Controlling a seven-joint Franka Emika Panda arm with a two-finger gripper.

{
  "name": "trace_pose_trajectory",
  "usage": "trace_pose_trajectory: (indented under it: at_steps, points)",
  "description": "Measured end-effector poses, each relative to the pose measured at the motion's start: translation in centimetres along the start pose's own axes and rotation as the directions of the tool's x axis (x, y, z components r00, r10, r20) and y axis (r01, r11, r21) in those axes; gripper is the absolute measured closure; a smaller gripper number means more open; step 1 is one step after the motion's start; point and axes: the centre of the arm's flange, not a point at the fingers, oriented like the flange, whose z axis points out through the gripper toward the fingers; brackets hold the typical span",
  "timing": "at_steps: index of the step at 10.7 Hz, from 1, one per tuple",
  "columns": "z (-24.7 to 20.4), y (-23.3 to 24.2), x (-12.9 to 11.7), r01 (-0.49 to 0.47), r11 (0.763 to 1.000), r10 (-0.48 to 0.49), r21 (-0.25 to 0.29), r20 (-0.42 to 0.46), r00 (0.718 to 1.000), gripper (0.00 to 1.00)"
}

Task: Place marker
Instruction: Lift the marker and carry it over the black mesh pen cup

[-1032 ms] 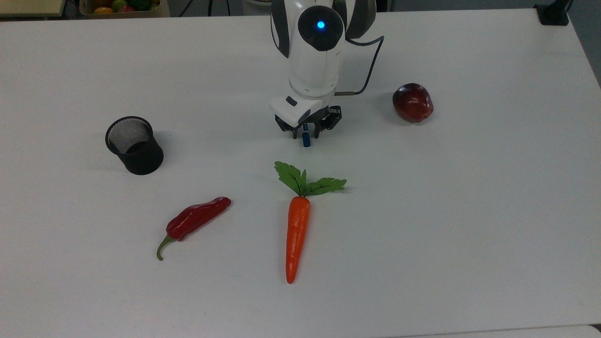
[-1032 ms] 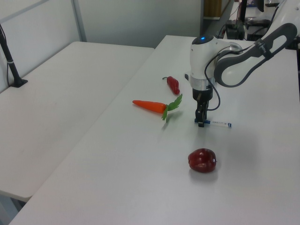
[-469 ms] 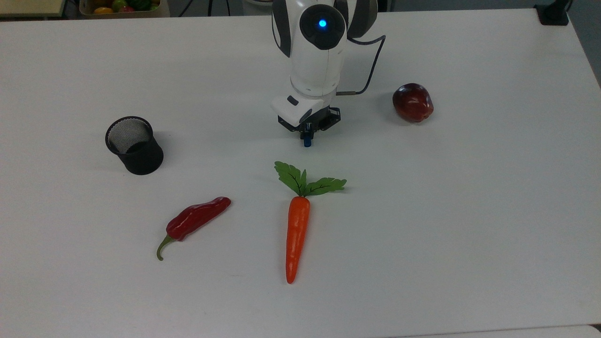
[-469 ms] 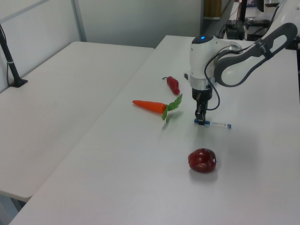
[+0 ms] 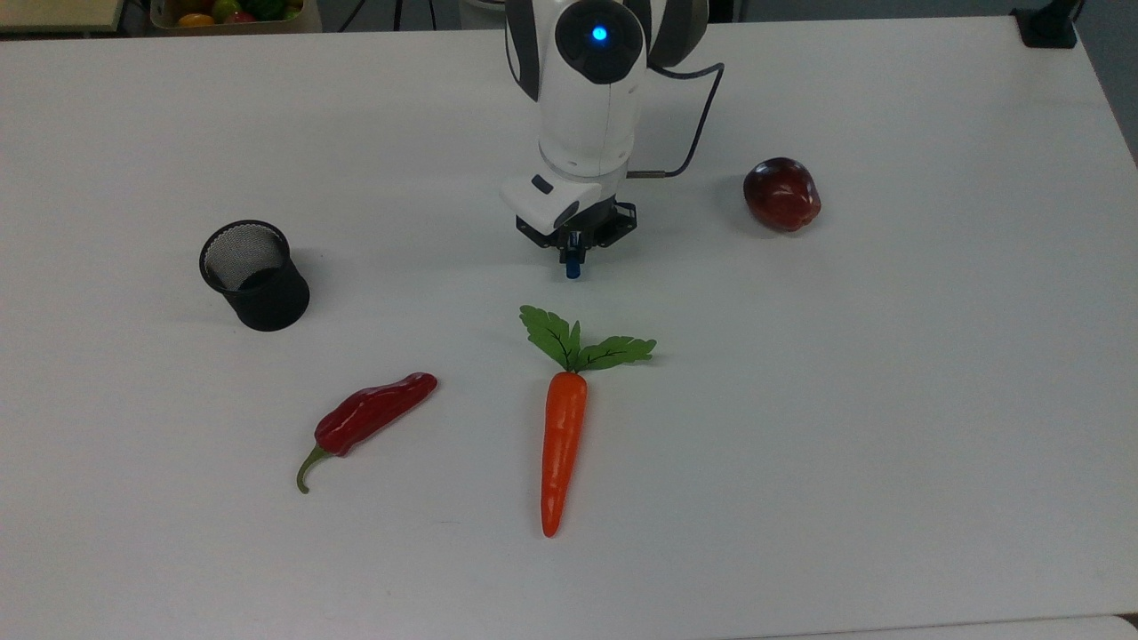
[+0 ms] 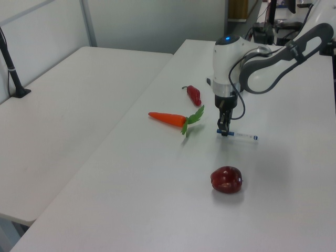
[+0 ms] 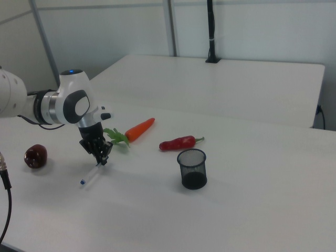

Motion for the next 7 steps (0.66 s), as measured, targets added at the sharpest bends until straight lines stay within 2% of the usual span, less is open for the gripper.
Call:
trace_pose_trajectory:
  at_steps: [4,7]
  points:
    - [-6.6,5.7,0.4,-0.091,0.996,0.09,-0.009,-0.064,0.994,0.83]
    - [-12.8,11.7,-0.6,-0.186,0.982,0.183,-0.015,-0.131,0.974,0.83]
